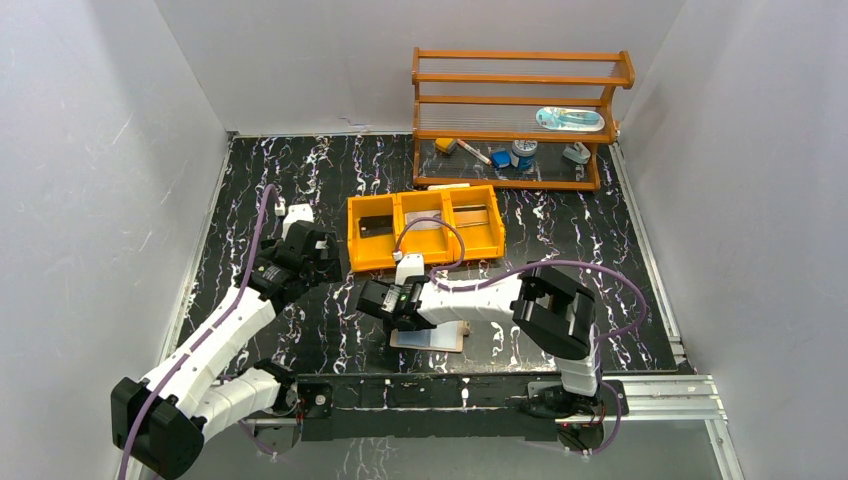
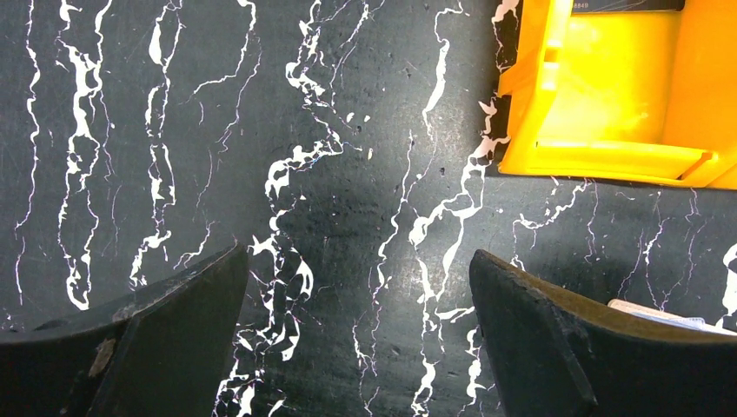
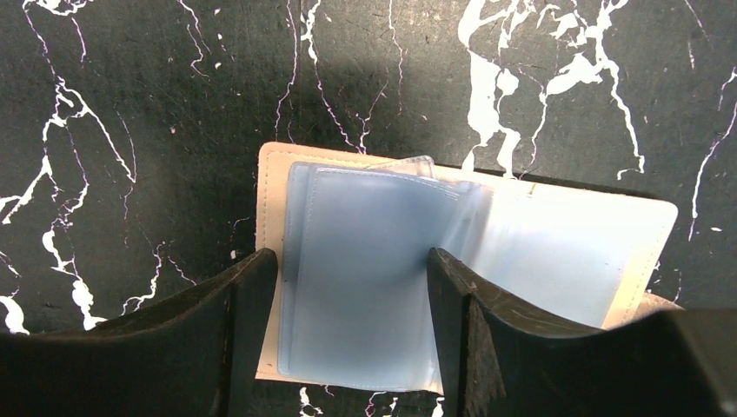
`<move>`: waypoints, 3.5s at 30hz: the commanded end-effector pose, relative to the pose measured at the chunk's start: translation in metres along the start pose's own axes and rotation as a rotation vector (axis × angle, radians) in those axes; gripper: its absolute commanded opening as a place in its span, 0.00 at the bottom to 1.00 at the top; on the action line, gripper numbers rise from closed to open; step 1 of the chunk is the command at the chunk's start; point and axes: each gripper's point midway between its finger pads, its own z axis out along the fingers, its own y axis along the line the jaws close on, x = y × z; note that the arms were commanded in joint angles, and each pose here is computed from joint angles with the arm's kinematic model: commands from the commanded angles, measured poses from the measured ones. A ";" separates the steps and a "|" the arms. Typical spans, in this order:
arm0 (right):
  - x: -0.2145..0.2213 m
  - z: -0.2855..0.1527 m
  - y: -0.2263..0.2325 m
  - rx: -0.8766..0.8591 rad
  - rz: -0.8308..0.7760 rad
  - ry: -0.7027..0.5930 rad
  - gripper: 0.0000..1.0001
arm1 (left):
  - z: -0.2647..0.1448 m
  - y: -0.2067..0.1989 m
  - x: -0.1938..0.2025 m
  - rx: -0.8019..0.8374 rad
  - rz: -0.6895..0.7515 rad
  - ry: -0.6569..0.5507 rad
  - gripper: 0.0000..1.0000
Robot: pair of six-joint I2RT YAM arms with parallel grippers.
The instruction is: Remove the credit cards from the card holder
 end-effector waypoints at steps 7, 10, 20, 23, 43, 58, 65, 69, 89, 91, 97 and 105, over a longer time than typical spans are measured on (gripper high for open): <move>0.031 0.024 -0.024 0.089 -0.040 0.067 0.55 | -0.010 0.008 -0.014 -0.027 -0.031 -0.049 0.98; 0.030 0.020 -0.015 0.005 -0.009 0.064 0.50 | -0.010 0.008 -0.014 -0.025 -0.031 -0.047 0.98; 0.012 0.002 -0.001 -0.157 0.074 0.060 0.51 | -0.008 0.006 -0.012 -0.019 -0.022 -0.034 0.98; 0.000 -0.010 0.001 -0.155 0.058 0.040 0.58 | -0.008 0.005 -0.012 -0.017 -0.022 -0.032 0.98; -0.013 -0.048 -0.066 -0.032 0.172 -0.036 0.73 | -0.023 -0.069 0.005 0.398 -0.045 0.077 0.98; -0.003 -0.035 -0.078 -0.127 0.252 0.020 0.70 | -0.063 -0.165 0.054 0.854 -0.031 0.380 0.86; -0.001 -0.031 -0.078 -0.185 0.300 0.048 0.70 | -0.065 -0.176 0.070 0.854 -0.004 0.431 0.84; 0.001 -0.028 -0.081 -0.194 0.308 0.062 0.69 | -0.067 -0.182 0.073 0.865 -0.011 0.453 0.84; -0.004 -0.033 -0.080 -0.282 0.376 0.071 0.59 | -0.059 -0.197 0.103 0.835 -0.016 0.586 0.70; -0.007 -0.034 -0.084 -0.267 0.378 0.056 0.61 | -0.057 -0.198 0.107 0.831 -0.006 0.603 0.70; -0.006 -0.033 -0.091 -0.216 0.360 0.058 0.62 | -0.051 -0.201 0.125 0.805 0.033 0.656 0.69; 0.014 -0.017 -0.085 -0.234 0.363 0.120 0.57 | -0.040 -0.202 0.150 0.760 0.074 0.711 0.64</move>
